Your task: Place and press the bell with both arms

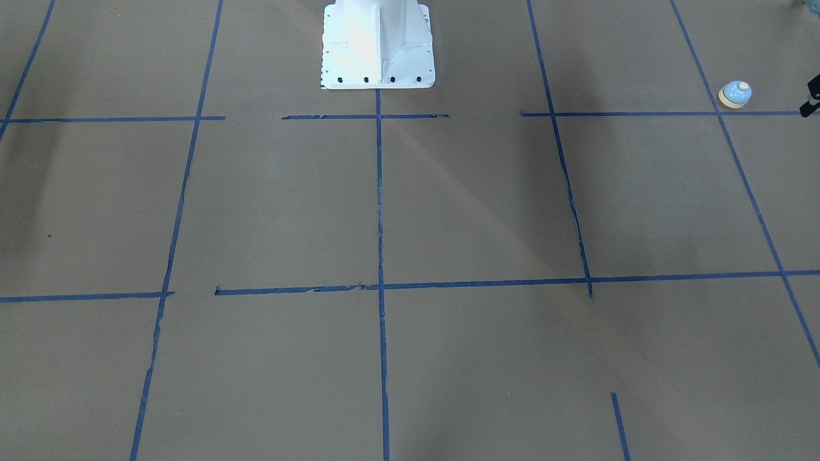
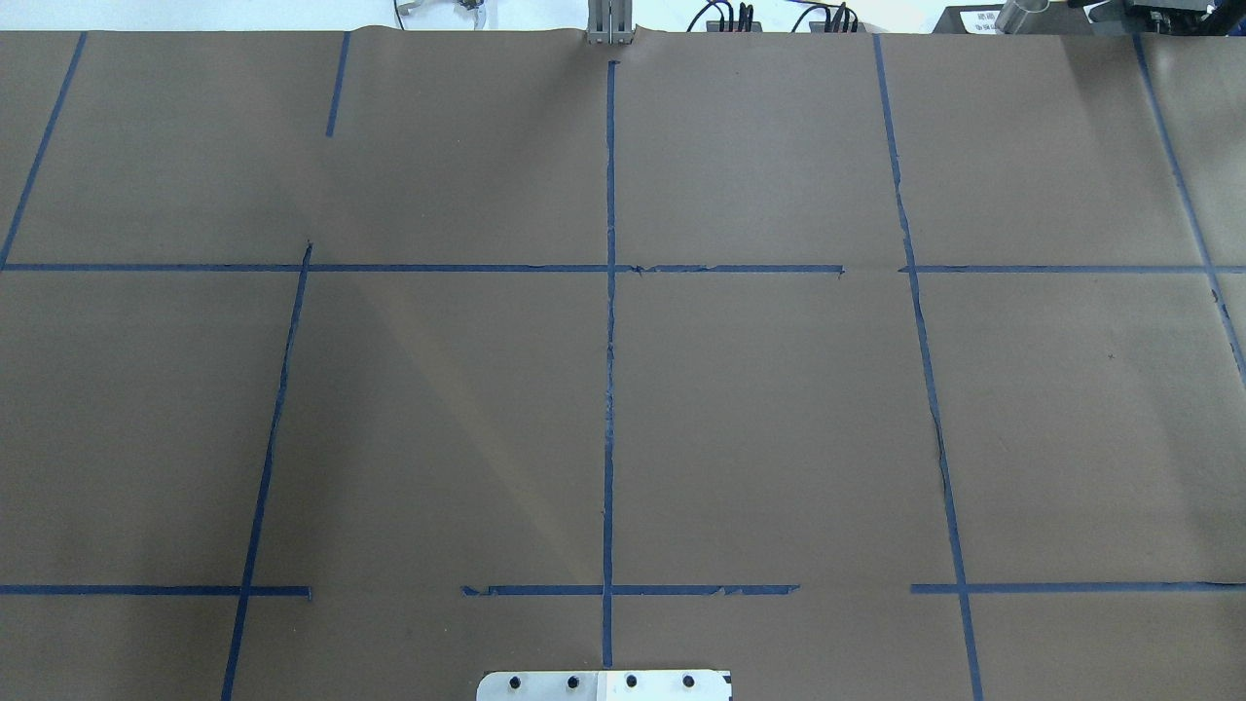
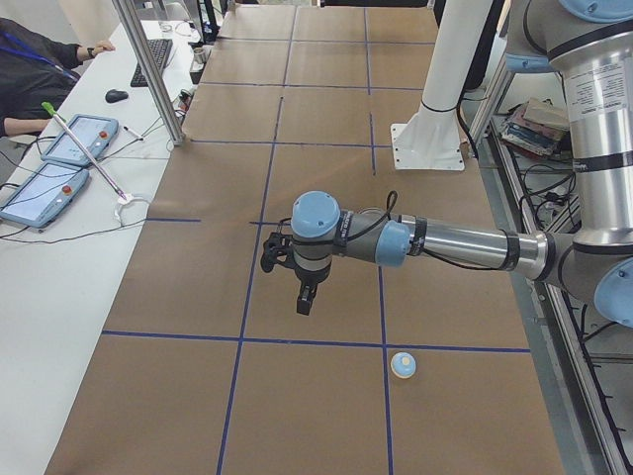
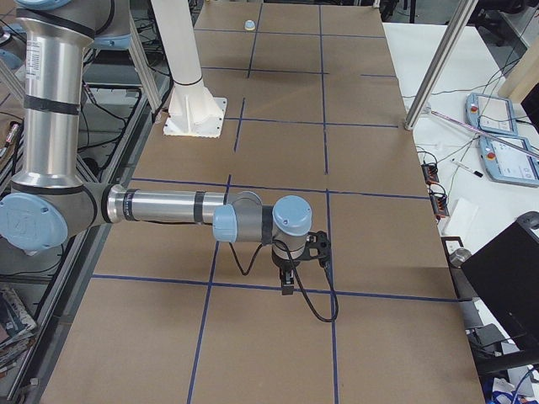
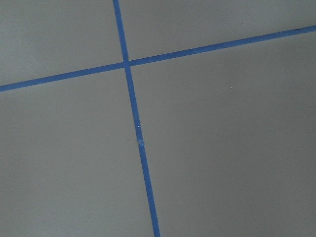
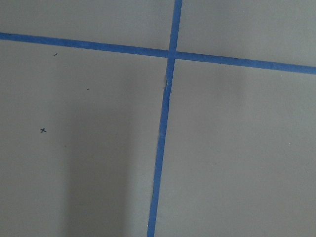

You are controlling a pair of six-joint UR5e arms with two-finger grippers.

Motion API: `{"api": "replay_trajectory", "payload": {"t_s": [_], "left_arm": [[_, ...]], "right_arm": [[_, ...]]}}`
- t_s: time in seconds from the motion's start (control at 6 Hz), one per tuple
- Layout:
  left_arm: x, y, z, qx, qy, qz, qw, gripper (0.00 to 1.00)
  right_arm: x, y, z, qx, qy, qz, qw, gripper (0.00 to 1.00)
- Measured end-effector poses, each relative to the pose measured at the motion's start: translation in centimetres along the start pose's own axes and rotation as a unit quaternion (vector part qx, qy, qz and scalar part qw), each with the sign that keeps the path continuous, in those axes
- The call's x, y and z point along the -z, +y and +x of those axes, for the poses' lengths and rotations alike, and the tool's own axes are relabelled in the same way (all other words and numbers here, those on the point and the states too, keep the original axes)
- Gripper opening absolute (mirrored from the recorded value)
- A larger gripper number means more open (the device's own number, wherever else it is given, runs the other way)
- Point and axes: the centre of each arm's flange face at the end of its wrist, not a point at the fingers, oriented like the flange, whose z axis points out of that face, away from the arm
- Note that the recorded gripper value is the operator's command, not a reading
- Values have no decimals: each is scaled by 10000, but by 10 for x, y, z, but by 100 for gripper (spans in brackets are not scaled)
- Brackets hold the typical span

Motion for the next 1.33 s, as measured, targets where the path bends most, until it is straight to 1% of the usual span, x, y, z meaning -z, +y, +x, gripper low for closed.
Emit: {"api": "replay_trajectory", "payload": {"t_s": [0.17, 0.33, 0.5, 0.67, 0.83, 1.0, 1.33], "left_arm": [[-27, 5, 14, -111, 9, -302, 9995, 100], [-56, 23, 18, -169, -146, -684, 9974, 100], [-83, 47, 14, -211, -334, -1073, 9934, 100], [-108, 73, 4, -258, -418, -1399, 9889, 100], [-134, 100, -15, -360, -434, -1587, 9857, 100], [-159, 125, -36, -474, -421, -1678, 9838, 100], [-183, 156, -51, -600, -408, -1944, 9782, 100]], "right_arm": [[0, 0, 0, 3, 0, -1, 10000, 100], [0, 0, 0, 6, 0, -2, 10000, 100], [0, 0, 0, 12, 2, -2, 10000, 100], [0, 0, 0, 17, 5, -2, 10000, 100], [0, 0, 0, 16, 5, -2, 10000, 100], [0, 0, 0, 13, 2, -2, 10000, 100], [0, 2, 0, 64, 6, 64, 10000, 100]]}}
